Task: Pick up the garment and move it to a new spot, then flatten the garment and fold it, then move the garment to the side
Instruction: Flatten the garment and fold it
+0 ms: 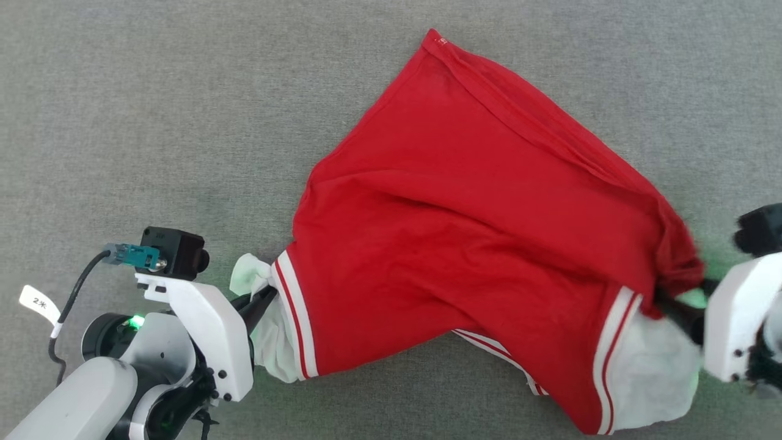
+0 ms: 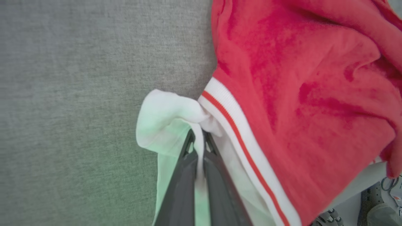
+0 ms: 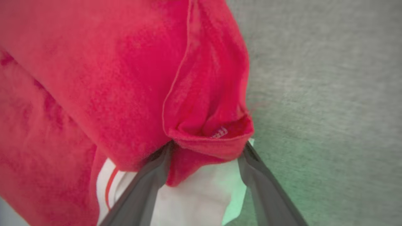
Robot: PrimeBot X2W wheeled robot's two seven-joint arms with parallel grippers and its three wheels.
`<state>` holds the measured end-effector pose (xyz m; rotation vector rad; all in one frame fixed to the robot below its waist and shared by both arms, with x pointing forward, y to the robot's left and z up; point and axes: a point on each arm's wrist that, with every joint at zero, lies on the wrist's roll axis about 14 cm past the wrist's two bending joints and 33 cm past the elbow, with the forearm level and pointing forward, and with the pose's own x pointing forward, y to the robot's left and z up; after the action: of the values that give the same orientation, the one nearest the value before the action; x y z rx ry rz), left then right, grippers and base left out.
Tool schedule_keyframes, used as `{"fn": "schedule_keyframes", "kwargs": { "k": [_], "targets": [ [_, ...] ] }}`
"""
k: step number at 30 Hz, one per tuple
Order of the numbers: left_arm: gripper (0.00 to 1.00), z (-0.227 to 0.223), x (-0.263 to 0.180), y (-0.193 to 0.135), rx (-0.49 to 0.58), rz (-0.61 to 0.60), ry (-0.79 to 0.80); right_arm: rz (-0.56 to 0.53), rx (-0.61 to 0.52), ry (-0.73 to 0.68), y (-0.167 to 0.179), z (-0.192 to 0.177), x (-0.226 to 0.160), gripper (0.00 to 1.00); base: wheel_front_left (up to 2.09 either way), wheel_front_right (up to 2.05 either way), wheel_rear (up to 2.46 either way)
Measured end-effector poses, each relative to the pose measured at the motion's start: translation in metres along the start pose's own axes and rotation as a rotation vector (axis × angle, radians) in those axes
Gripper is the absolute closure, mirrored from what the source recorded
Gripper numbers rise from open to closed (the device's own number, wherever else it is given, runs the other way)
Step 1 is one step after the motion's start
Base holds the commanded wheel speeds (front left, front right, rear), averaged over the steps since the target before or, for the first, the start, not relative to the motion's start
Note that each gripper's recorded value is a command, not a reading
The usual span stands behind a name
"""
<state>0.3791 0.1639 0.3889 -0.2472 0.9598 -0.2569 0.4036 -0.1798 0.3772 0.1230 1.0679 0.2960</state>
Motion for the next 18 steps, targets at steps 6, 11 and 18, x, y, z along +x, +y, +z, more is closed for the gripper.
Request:
{"fn": "schedule_keyframes", "kwargs": {
  "k": [6, 11, 18],
  "targets": [
    [1.0, -0.001, -0.006, 0.001, -0.006, 0.004, -0.013, -0.02, -0.083, -0.224, 0.01, 0.063, -0.03, 0.0, 0.0, 0.0, 0.0],
    [1.0, -0.004, -0.01, -0.001, -0.015, 0.0, -0.018, 0.028, -0.176, -0.354, 0.041, 0.109, -0.041, 0.0, 0.0, 0.0, 0.0],
    [1.0, -0.004, -0.015, -0.005, -0.015, -0.012, -0.037, 0.119, -0.285, -0.436, 0.083, 0.156, -0.021, 0.0, 0.0, 0.0, 0.0]
  ]
}}
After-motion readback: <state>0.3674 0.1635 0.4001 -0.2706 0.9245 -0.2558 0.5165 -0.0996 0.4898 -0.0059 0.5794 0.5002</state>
